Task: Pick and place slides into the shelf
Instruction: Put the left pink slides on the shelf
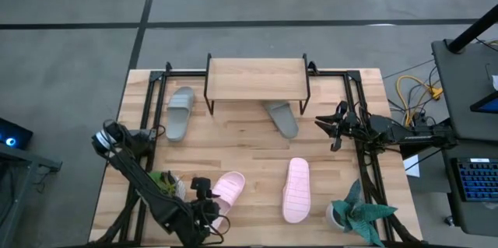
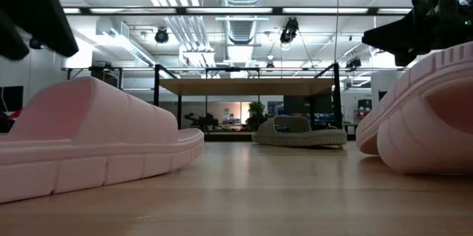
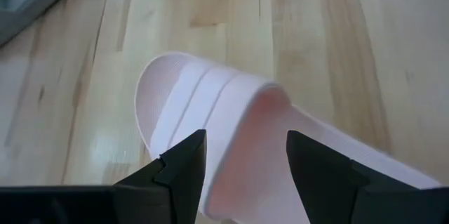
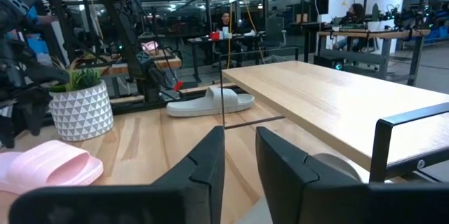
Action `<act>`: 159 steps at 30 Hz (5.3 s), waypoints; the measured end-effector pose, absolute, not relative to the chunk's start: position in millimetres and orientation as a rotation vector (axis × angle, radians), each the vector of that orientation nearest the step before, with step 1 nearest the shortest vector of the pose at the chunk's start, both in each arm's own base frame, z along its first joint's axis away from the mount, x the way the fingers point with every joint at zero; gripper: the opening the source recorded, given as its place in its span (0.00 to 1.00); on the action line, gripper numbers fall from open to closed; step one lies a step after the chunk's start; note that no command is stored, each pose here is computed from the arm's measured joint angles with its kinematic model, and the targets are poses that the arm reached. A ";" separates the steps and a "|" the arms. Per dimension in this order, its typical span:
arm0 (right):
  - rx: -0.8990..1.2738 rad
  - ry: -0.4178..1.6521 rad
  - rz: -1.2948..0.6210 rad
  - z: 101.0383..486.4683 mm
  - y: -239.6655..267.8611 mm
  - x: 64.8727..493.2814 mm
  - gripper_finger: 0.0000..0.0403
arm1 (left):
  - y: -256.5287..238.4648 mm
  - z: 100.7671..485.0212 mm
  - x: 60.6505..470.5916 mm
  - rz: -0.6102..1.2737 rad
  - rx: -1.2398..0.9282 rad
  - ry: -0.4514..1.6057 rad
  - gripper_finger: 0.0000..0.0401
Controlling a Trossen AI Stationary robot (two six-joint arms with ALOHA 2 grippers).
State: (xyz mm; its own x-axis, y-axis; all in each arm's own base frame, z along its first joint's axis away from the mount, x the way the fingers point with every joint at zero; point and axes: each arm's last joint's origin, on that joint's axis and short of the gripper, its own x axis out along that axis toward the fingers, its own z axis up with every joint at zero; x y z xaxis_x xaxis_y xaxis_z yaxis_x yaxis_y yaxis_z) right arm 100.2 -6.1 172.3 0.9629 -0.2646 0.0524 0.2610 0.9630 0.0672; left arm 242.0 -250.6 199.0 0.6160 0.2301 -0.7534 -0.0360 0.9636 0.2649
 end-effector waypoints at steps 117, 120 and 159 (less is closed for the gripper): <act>-0.020 -0.041 -0.268 171.5 -6.1 100.6 0.16 | -8.8 328.9 304.2 0.881 0.611 0.698 0.00; -0.020 -0.041 -0.268 171.5 -6.1 100.6 0.16 | 0.9 332.2 306.9 0.907 0.611 0.687 0.00; -0.031 -0.039 -0.268 171.4 -6.1 100.6 0.18 | 117.6 331.4 287.1 1.112 0.547 0.866 0.00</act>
